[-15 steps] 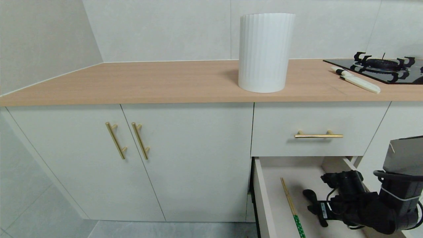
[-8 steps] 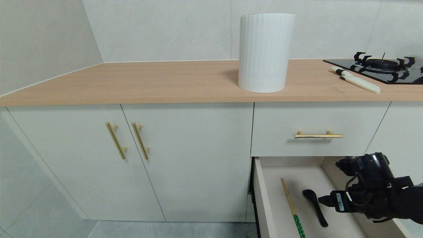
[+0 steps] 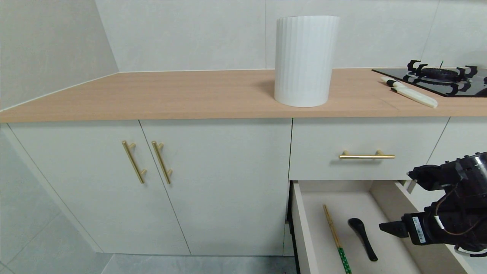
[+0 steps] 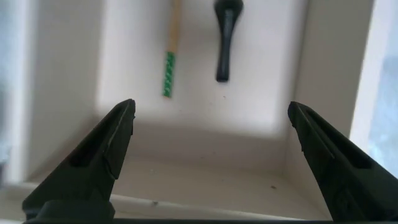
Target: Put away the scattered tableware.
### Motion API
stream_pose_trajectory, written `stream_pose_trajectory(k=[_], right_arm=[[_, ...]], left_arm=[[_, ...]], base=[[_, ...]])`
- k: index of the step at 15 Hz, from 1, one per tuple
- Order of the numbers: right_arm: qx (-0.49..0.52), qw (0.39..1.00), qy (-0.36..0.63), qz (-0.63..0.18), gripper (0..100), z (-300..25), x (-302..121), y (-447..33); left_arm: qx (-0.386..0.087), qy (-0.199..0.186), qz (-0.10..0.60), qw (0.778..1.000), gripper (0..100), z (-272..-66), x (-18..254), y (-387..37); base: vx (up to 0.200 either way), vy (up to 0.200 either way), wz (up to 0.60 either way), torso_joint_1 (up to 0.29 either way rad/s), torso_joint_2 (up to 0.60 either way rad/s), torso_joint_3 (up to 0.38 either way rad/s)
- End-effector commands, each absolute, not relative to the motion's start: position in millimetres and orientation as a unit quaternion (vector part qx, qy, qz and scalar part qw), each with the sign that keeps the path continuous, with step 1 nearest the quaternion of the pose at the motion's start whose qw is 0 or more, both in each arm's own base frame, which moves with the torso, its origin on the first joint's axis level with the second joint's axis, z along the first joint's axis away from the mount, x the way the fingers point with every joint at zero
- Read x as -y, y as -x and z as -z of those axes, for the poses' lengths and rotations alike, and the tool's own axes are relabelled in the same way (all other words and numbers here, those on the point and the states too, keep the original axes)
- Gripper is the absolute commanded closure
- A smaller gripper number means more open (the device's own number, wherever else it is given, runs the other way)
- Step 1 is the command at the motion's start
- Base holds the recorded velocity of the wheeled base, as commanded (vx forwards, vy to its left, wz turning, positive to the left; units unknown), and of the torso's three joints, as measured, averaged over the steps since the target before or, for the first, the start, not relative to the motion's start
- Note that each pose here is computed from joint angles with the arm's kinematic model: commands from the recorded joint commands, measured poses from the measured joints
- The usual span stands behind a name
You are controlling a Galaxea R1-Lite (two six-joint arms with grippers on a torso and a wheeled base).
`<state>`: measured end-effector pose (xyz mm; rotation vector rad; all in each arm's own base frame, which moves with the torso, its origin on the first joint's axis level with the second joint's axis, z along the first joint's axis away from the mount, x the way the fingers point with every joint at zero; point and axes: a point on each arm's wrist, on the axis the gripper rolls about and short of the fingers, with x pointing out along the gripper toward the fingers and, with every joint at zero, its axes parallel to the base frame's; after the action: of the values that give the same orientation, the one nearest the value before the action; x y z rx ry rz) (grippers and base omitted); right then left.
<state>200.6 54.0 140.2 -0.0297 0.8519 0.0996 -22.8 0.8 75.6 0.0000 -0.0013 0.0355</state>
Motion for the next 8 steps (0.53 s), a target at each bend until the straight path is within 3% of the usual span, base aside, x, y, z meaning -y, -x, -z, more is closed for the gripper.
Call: stream_pose_trajectory(k=[1, 7, 8], right_arm=[[-0.385, 0.921, 0.010, -0.056, 0, -153.5, -53.7, -192.5], [-0.382, 0.921, 0.014, -0.069, 0, -154.4, -58.1, -188.3], [-0.382, 0.921, 0.014, -0.069, 0, -154.4, -58.1, -188.3]], left_arm=[[0.000, 0.000, -0.018, 1.000, 0, -75.7, -0.8, 22.7], [0.000, -0.004, -0.018, 1.000, 0, -75.7, -0.7, 22.7], [0.000, -0.005, -0.018, 1.000, 0, -75.7, -0.7, 22.7]], base=[[0.000, 0.000, 0.00, 0.000, 0.00, 0.000], [0.000, 0.000, 0.00, 0.000, 0.00, 0.000], [-0.200, 0.000, 0.00, -0.002, 0.00, 0.007]])
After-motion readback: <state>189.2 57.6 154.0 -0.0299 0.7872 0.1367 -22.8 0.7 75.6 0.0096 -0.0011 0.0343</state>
